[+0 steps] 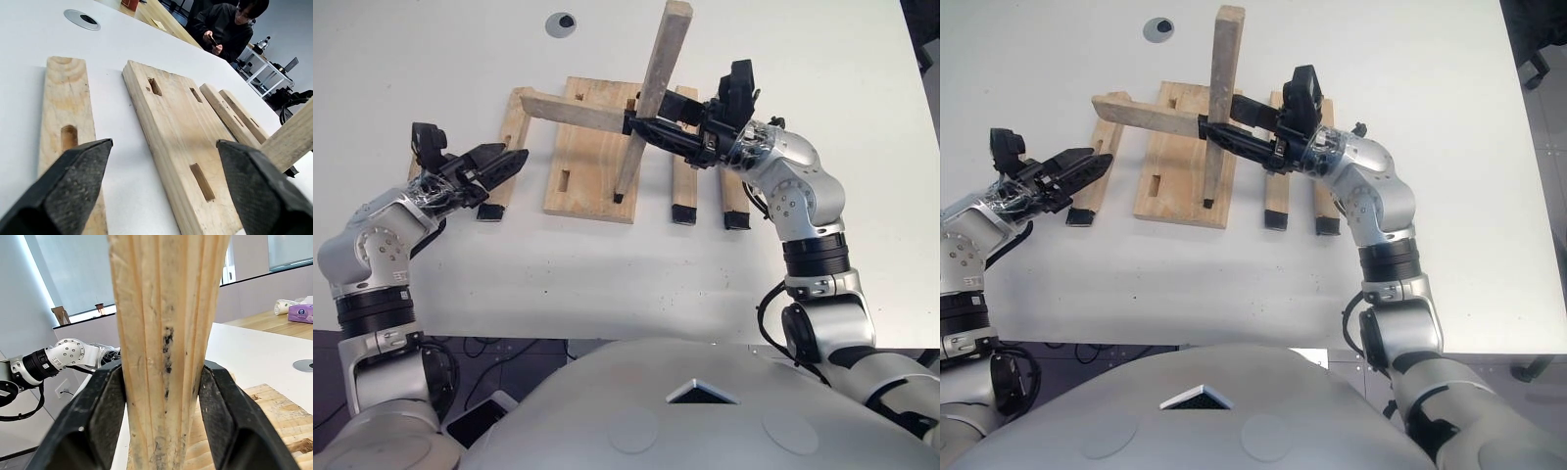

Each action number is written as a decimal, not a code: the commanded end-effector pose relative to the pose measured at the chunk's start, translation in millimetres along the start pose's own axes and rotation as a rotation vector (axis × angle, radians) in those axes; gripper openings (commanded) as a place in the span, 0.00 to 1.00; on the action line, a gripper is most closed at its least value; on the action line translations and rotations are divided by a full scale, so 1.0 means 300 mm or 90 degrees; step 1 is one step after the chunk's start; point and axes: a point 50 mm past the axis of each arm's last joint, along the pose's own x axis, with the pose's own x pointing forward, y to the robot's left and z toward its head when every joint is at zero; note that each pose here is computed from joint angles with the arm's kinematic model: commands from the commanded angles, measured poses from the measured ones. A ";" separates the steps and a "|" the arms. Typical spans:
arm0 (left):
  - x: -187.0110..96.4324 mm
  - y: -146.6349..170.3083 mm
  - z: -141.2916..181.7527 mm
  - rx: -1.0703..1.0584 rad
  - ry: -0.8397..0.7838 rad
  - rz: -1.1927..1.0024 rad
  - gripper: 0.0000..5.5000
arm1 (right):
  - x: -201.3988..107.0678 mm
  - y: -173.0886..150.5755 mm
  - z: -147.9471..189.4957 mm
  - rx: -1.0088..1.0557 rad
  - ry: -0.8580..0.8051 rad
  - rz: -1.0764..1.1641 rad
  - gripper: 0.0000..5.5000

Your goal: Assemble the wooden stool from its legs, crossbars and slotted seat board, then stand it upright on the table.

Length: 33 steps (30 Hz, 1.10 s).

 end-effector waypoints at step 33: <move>0.015 -0.006 -0.001 -0.027 -0.025 0.013 0.71 | -0.057 -0.036 -0.099 -0.134 0.227 -0.005 0.38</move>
